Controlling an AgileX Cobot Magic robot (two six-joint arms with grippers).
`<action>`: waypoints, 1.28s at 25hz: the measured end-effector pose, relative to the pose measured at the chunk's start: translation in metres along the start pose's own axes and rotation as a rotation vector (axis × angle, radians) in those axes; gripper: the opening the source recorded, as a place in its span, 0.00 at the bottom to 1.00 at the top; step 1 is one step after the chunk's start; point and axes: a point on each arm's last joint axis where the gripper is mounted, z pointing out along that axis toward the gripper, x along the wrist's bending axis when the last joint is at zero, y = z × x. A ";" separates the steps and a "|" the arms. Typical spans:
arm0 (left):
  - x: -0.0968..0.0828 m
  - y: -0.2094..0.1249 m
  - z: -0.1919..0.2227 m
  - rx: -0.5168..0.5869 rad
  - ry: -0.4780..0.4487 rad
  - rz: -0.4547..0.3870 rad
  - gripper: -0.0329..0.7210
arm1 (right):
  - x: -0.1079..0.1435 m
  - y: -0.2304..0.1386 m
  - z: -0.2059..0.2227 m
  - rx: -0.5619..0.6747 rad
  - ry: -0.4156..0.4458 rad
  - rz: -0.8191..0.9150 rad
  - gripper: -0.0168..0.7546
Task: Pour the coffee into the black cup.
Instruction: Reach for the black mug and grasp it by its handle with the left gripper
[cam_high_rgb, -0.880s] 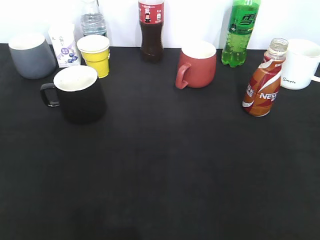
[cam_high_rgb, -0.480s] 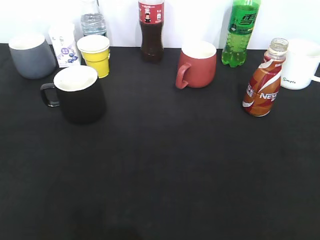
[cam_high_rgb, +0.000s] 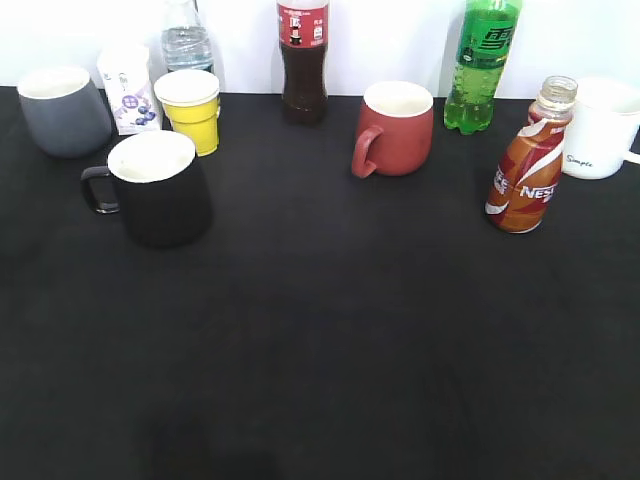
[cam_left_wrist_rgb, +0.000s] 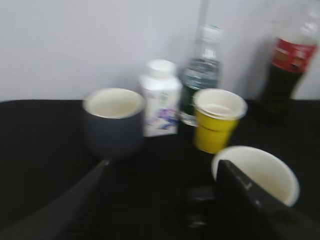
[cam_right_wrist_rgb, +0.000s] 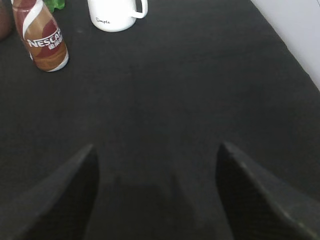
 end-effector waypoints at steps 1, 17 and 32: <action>-0.011 -0.014 0.010 0.011 -0.043 -0.009 0.68 | 0.000 0.000 0.000 0.000 0.000 0.000 0.76; -0.017 -0.111 0.088 0.071 0.032 0.002 0.68 | 0.000 0.000 0.000 0.000 0.000 0.000 0.76; -0.019 -0.124 0.112 0.003 0.038 0.020 0.68 | 0.000 0.000 0.000 0.000 0.000 0.000 0.76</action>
